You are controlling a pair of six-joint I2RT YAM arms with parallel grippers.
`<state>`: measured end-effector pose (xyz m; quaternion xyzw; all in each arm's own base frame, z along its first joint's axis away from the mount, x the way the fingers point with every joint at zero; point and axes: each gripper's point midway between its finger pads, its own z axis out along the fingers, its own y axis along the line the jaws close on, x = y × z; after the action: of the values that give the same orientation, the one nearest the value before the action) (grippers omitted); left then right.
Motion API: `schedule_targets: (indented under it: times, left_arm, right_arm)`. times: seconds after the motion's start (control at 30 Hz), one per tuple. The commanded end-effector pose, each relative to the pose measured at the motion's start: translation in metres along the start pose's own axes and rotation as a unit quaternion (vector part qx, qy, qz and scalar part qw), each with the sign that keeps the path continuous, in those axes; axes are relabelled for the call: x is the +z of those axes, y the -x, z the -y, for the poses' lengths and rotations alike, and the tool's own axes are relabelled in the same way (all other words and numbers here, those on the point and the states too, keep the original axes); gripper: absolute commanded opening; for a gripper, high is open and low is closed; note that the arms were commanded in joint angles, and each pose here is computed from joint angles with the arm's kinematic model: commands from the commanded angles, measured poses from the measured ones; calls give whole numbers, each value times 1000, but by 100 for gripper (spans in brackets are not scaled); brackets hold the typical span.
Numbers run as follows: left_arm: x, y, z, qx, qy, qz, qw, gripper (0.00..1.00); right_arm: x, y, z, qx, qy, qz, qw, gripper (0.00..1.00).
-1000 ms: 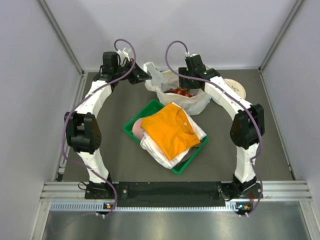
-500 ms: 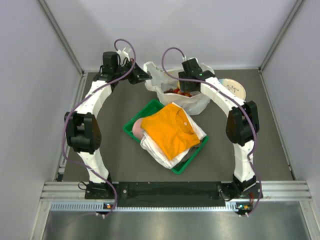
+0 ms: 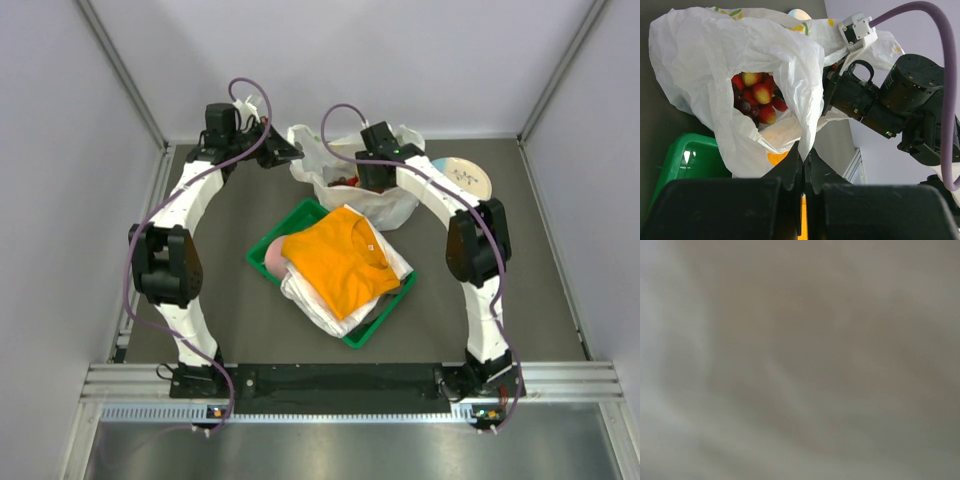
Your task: Place the fruits into the plastic bag
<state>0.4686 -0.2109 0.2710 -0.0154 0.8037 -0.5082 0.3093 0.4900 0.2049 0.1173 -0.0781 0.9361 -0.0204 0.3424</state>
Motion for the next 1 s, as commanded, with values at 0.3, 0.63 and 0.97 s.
schedule_targets:
  times: [0.3,0.63,0.97]
  left_arm:
    - [-9,11,26,36,-28,20,999,0]
    - [-7,8,23,34,-27,16,999,0]
    - [-7,12,26,37,-30,21,999,0]
  right_arm:
    - [-36,48,-1,13,33,76,996,88]
    - [-77,81,-6,30,69,149,986,93]
    - [-122,108,-62,4,206,212,955,91]
